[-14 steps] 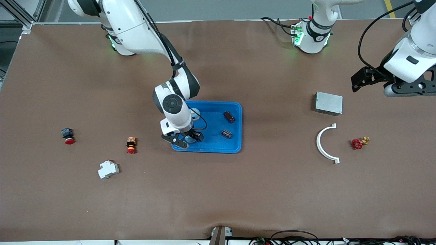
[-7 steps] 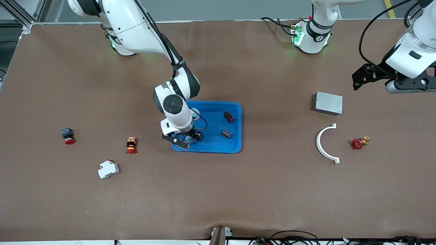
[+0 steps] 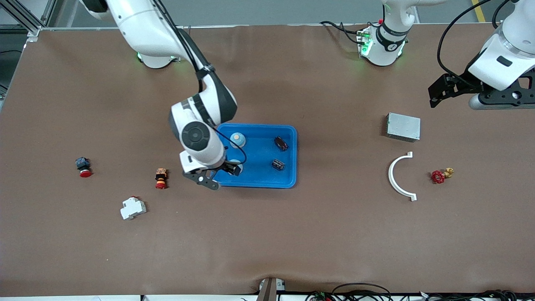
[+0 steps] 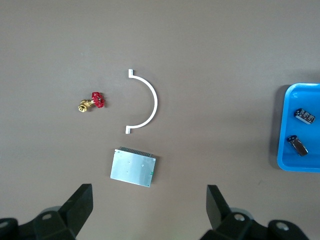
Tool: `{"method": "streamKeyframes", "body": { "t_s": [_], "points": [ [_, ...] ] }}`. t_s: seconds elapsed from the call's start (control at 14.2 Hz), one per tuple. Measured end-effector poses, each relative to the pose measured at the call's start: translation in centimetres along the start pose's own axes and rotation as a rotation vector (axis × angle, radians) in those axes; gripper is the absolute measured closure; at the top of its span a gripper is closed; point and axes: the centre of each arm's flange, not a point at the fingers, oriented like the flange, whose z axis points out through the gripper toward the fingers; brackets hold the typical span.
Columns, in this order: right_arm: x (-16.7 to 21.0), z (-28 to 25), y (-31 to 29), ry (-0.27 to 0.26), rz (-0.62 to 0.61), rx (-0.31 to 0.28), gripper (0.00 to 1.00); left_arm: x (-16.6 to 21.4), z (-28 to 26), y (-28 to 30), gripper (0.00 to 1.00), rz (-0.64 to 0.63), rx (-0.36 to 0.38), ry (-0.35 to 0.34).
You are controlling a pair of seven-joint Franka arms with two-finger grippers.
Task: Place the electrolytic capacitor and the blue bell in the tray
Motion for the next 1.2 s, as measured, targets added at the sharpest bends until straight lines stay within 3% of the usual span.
{"method": "streamKeyframes", "body": {
  "t_s": [0.28, 0.42, 0.84, 1.2],
  "points": [
    [3.5, -5.5, 5.1, 0.028, -0.159, -0.037, 0.0, 0.0, 0.0, 0.1, 0.0, 0.002, 0.0, 0.0],
    [5.3, -7.5, 7.8, 0.043, -0.177, -0.053, 0.0, 0.0, 0.0, 0.2, 0.0, 0.003, 0.0, -0.001],
    [11.5, -12.9, 18.5, 0.07, -0.324, -0.026, 0.0, -0.1, 0.0, 0.2, 0.0, 0.003, 0.001, -0.003],
    [13.2, -15.6, 24.7, 0.054, -0.342, -0.019, 0.0, -0.1, 0.0, 0.2, 0.0, 0.003, 0.0, -0.003]
  ]
}}
